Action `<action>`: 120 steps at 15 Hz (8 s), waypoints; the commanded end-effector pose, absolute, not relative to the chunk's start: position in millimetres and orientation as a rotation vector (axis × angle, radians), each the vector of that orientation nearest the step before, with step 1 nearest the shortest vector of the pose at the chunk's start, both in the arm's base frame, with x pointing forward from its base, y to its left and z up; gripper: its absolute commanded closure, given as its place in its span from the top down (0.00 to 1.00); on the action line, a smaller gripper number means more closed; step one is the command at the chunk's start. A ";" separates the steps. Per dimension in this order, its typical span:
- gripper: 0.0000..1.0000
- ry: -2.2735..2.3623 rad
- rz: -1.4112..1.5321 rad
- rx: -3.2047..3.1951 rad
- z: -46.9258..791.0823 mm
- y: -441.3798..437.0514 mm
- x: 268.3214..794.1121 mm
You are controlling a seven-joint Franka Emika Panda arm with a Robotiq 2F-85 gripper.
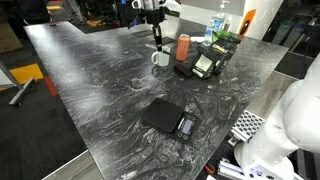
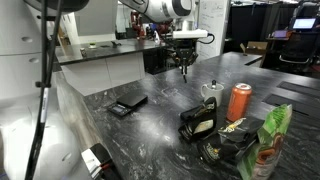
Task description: Pick up the marker from the counter and put it in the mug then move the mug to the left.
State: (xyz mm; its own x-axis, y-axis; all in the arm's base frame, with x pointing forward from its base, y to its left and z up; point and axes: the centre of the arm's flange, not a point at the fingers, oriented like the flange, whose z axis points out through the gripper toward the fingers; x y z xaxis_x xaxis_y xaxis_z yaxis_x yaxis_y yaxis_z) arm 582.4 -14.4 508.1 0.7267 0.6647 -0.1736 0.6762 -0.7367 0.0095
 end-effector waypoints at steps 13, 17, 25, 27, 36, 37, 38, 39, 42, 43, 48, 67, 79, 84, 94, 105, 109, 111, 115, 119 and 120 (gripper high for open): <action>0.11 0.861 0.419 2.956 565.9 -51.0 543.3; 0.03 0.798 0.552 2.927 573.4 -60.7 548.0; 0.03 0.381 0.790 2.923 572.1 -112.2 557.2; 0.03 0.279 0.802 2.941 565.7 -126.3 556.0; 0.03 0.073 0.753 3.017 512.8 -156.0 566.6; 0.03 0.056 0.746 3.021 507.9 -157.8 568.1; 0.03 0.039 0.738 3.024 502.9 -160.6 569.1; 0.03 0.020 0.729 3.029 497.7 -164.1 570.0; 0.03 -0.030 0.713 3.038 481.0 -174.9 572.3; 0.03 -0.044 0.707 3.046 476.1 -177.4 572.8; 0.03 -0.093 0.684 3.088 455.8 -180.1 577.2; 1.00 -0.156 0.409 3.117 490.3 -160.5 563.8; 1.00 0.161 0.109 3.245 507.3 -107.4 562.7; 1.00 0.612 0.156 3.143 497.9 -90.8 576.4; 1.00 1.389 0.048 2.804 474.7 -94.1 629.4; 1.00 1.566 -0.020 2.666 463.0 -87.7 622.8; 1.00 1.631 -0.152 2.499 452.4 -84.2 635.9; 1.00 1.677 -0.197 2.456 447.2 -81.6 639.8; 1.00 1.768 -0.238 2.396 432.4 -80.1 648.7; 1.00 1.802 -0.261 2.349 417.8 -82.8 658.9; 1.00 1.804 -0.260 2.341 414.3 -83.0 661.8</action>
State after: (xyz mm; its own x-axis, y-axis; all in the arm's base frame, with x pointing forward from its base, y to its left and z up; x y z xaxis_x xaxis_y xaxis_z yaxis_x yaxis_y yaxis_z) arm 644.6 -77.3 423.4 0.2873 0.9307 -0.2265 0.9563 -0.2922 0.0122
